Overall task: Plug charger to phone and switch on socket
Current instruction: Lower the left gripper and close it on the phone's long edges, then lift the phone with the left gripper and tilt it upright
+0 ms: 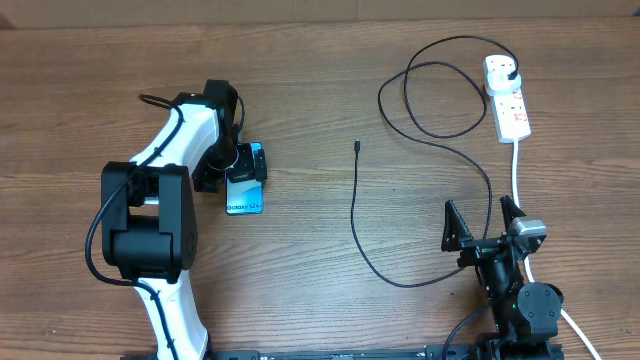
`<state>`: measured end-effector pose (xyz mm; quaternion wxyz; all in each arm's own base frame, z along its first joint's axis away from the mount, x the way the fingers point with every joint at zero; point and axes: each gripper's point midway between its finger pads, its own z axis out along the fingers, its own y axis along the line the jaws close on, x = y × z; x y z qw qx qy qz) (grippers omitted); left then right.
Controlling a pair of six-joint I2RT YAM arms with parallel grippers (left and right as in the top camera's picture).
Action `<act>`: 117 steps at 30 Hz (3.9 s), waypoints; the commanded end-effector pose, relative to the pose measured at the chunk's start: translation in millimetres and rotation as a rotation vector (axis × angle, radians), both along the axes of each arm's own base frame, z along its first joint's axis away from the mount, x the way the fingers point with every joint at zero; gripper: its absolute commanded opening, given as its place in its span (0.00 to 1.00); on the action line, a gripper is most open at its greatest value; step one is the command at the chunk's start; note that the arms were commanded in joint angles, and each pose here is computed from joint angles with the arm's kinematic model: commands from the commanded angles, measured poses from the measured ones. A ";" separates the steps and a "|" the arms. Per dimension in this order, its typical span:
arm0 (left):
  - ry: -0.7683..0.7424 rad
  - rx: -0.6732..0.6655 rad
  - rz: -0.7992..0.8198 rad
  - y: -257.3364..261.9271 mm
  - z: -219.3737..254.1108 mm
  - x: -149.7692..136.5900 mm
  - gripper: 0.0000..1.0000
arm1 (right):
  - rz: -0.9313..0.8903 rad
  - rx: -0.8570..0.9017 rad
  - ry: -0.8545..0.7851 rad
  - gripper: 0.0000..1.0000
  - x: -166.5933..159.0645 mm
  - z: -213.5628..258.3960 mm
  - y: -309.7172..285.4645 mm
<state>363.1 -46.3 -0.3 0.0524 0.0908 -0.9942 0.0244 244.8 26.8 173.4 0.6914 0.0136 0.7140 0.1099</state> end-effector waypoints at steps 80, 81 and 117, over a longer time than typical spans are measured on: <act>0.075 -0.062 -0.021 -5.8 -22.9 -17.4 0.97 | 0.000 0.002 -0.002 1.00 0.0 -2.2 0.4; 0.074 -0.062 -0.021 -5.8 -22.8 -17.2 0.97 | 0.000 0.002 -0.002 1.00 0.0 -2.2 0.4; 0.058 -0.124 0.113 -19.6 -22.1 -9.0 0.83 | 0.000 0.002 -0.002 1.00 0.0 -2.2 0.4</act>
